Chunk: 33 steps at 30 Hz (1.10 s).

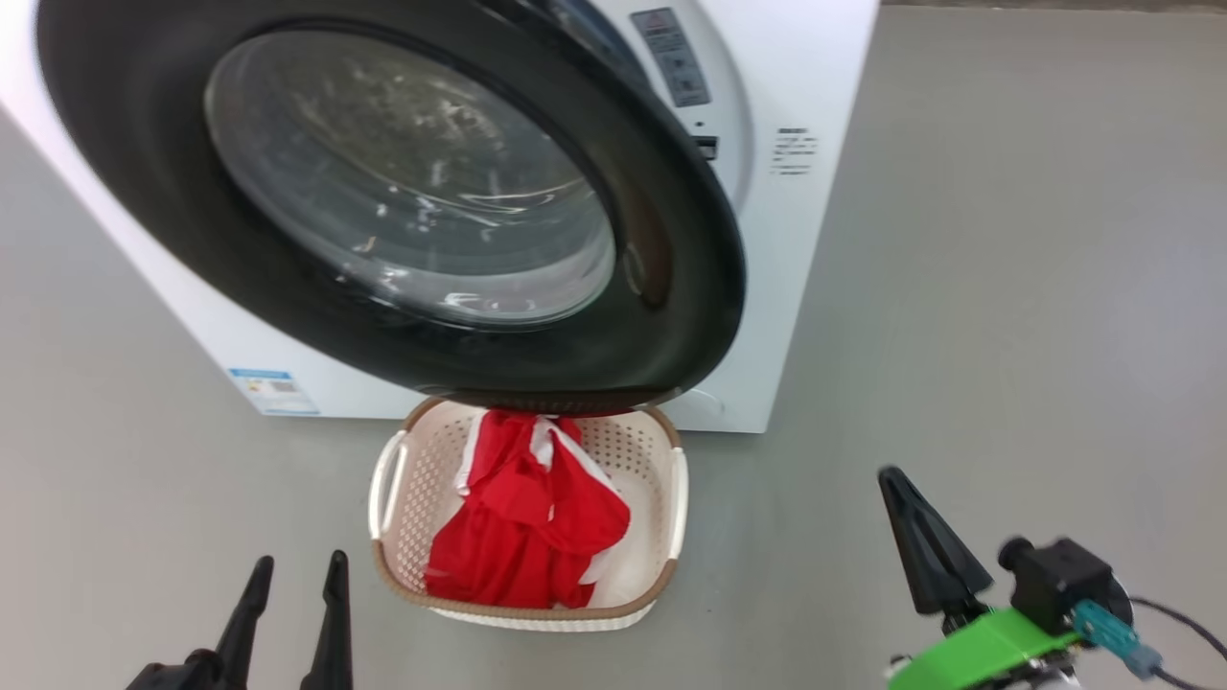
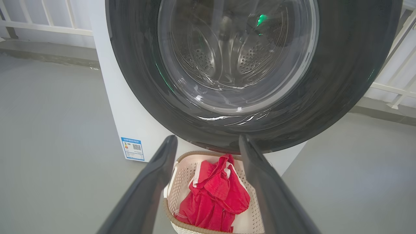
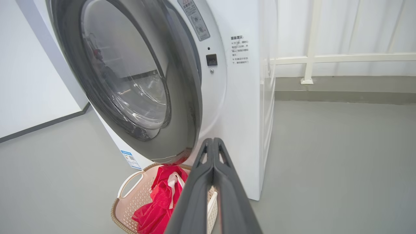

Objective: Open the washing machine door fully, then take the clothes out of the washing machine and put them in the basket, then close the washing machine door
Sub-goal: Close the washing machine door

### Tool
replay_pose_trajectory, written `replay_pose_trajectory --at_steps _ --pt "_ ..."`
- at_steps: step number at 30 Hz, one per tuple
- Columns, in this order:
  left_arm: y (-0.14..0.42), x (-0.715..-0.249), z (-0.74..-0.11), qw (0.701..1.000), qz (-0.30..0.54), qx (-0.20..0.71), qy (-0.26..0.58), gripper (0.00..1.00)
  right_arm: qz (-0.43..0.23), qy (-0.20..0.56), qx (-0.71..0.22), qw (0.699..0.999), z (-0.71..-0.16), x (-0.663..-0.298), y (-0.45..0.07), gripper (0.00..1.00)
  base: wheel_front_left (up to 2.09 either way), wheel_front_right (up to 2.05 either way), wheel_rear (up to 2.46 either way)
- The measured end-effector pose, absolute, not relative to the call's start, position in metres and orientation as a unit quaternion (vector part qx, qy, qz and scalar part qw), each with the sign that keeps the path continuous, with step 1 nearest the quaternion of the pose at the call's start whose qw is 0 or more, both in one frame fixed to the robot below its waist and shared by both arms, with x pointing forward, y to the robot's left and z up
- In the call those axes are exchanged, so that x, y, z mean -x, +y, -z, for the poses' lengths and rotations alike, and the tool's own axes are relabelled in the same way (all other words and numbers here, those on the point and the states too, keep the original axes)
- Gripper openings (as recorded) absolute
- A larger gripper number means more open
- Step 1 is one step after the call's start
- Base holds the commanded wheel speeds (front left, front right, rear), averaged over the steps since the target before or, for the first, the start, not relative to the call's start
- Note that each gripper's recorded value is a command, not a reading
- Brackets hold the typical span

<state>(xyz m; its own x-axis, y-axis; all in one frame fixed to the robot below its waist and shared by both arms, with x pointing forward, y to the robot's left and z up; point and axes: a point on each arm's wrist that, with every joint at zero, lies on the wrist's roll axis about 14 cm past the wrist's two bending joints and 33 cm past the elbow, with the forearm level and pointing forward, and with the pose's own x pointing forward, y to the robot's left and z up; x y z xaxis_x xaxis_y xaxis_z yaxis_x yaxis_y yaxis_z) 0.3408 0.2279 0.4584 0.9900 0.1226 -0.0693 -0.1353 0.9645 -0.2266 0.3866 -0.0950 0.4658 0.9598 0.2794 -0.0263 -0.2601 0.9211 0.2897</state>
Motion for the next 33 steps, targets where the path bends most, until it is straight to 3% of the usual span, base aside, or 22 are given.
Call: replay_pose_trajectory --at_steps 11,33 --pt "0.237 -0.327 -0.455 0.988 -0.088 0.123 0.033 1.0 -0.249 -0.009 -0.141 0.958 -0.501 -0.427 -0.022 0.0 0.0 0.0 0.0" --pt "0.244 -0.359 -0.447 0.983 -0.101 0.146 0.042 1.0 -0.282 -0.024 -0.163 0.945 -0.499 -0.509 0.015 0.0 0.0 0.0 0.0"
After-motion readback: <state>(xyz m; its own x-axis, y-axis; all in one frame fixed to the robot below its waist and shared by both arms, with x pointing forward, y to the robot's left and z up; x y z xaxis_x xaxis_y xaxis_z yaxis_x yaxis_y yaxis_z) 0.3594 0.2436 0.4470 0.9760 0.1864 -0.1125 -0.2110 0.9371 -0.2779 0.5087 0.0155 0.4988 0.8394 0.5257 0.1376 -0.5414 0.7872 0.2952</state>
